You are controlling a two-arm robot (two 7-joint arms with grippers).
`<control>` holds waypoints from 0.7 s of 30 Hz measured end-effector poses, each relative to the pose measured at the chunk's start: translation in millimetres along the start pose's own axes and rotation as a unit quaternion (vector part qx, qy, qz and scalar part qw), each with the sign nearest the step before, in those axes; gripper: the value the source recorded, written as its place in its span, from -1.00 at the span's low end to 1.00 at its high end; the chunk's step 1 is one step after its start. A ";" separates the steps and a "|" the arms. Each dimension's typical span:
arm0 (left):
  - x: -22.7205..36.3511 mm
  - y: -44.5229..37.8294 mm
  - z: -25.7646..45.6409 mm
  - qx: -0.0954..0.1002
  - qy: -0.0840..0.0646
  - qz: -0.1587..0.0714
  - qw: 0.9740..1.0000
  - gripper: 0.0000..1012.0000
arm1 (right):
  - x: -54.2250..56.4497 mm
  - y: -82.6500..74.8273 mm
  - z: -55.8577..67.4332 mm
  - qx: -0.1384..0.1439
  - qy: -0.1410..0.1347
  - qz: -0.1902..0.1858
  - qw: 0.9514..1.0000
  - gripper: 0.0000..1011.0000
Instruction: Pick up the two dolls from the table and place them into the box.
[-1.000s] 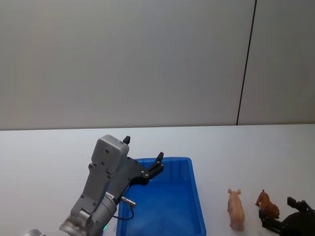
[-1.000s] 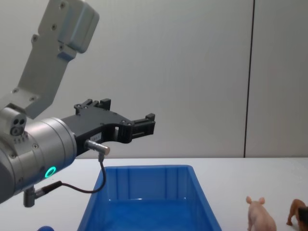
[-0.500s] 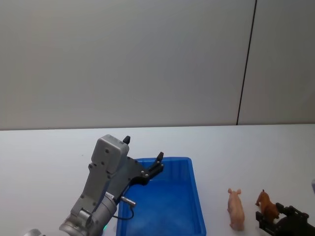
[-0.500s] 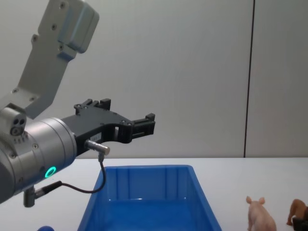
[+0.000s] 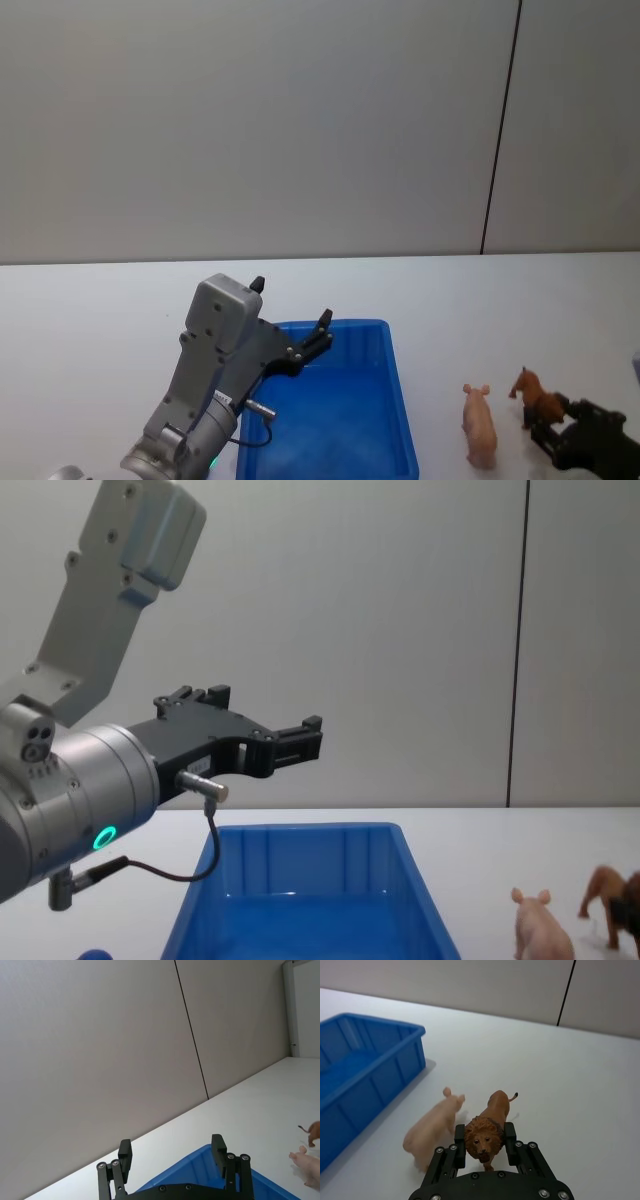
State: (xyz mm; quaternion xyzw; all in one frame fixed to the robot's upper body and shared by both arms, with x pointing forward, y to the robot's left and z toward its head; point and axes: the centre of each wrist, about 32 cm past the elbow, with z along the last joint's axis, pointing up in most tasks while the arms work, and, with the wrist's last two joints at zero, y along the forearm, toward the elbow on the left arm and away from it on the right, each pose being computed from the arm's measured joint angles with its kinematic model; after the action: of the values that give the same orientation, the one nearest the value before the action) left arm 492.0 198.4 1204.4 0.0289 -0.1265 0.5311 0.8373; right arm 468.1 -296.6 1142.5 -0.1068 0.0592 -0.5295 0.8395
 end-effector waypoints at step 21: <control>0.0 0.0 0.0 0.000 0.000 0.000 1.000 0.98 | -10.4 24.9 59.4 0.076 -0.037 0.084 0.993 -0.15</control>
State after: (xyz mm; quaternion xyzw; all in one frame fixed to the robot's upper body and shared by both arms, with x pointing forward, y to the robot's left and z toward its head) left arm 492.0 198.4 1204.4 0.0289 -0.1264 0.5311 0.8373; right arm 498.1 -270.0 1193.9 -0.0568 -0.0030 -0.4558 0.8883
